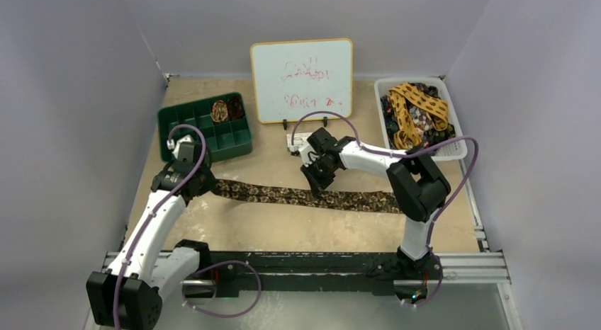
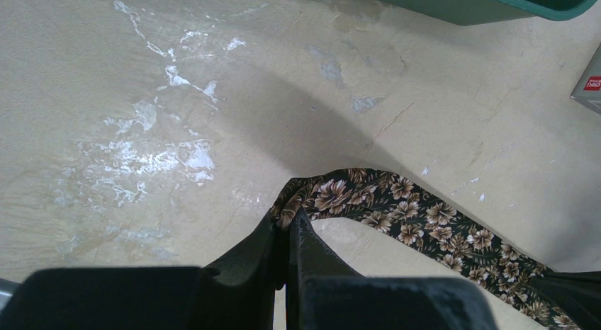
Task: Roll the ties
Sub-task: Flatten out the tie at the center of the board, then roll the tie at the center of the board.
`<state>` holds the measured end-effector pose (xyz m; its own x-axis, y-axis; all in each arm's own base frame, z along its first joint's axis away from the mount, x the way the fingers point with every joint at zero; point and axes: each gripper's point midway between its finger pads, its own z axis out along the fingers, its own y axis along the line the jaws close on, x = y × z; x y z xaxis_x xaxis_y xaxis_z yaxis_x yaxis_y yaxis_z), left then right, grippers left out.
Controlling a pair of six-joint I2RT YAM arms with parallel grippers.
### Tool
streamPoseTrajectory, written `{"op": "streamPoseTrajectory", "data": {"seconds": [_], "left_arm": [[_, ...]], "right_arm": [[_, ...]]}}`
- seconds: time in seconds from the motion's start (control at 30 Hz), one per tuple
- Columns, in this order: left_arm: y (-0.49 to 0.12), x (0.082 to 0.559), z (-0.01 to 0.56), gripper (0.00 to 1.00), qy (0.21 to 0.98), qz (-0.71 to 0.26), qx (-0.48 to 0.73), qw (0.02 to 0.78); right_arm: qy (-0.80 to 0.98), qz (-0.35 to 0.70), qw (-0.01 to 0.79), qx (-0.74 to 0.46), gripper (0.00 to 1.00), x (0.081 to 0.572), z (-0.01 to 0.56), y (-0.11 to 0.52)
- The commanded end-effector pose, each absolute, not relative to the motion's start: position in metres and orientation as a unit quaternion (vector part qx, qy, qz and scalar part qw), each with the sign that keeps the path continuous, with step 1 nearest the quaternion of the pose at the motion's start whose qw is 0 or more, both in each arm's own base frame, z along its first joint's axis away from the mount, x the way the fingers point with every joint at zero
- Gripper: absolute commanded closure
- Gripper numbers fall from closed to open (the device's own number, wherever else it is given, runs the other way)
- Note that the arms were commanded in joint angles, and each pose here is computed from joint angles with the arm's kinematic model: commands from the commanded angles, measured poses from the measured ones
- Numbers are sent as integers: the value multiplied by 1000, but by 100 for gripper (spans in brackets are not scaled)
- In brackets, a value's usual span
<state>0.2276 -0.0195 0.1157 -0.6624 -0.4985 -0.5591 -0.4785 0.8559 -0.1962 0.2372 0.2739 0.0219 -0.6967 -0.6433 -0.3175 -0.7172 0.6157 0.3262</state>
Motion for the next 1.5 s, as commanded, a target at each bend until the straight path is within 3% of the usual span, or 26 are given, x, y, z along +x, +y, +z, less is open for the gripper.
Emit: {"op": "streamPoseTrajectory", "data": {"seconds": [0.0, 0.17, 0.23, 0.27, 0.37, 0.43, 0.47, 0.57, 0.7, 0.83, 1.07, 1.3, 1.47], "left_arm": [[-15, 237, 121, 100, 905, -12, -272, 328], [-14, 235, 117, 100, 907, -5, -274, 320], [-12, 234, 114, 100, 908, 4, -279, 313], [-10, 233, 114, 95, 908, 9, -282, 310], [-1, 228, 118, 57, 902, 36, -306, 303], [-1, 225, 121, 48, 902, 36, -308, 301], [-1, 224, 123, 42, 901, 34, -309, 302], [-1, 221, 131, 38, 898, 27, -310, 312], [-5, 221, 146, 36, 897, 9, -293, 329], [-18, 224, 157, 36, 905, -26, -253, 340], [-38, 224, 159, 36, 913, -79, -221, 334], [-39, 226, 159, 36, 912, -83, -225, 332], [-37, 223, 158, 36, 913, -75, -229, 329]], "right_arm": [[905, 206, 94, -360, 91, 245, 28, 267], [911, 205, 134, -333, 65, 252, 58, 258], [923, 188, 171, -289, 48, 263, 78, 245], [931, 172, 189, -260, 42, 269, 86, 234], [946, 129, 260, -143, 29, 281, 111, 194], [945, 107, 303, -55, 4, 280, 119, 165], [944, 102, 314, -16, 2, 276, 116, 151], [945, 62, 304, 106, 1, 258, 101, 106], [955, 42, 242, 168, 2, 234, 72, 79], [949, 48, 217, 223, 15, 231, 57, 67], [947, 32, 210, 241, 46, 241, 43, 49], [951, 21, 194, 241, 53, 244, 33, 46], [956, 22, 167, 239, 68, 241, 17, 50]]}}
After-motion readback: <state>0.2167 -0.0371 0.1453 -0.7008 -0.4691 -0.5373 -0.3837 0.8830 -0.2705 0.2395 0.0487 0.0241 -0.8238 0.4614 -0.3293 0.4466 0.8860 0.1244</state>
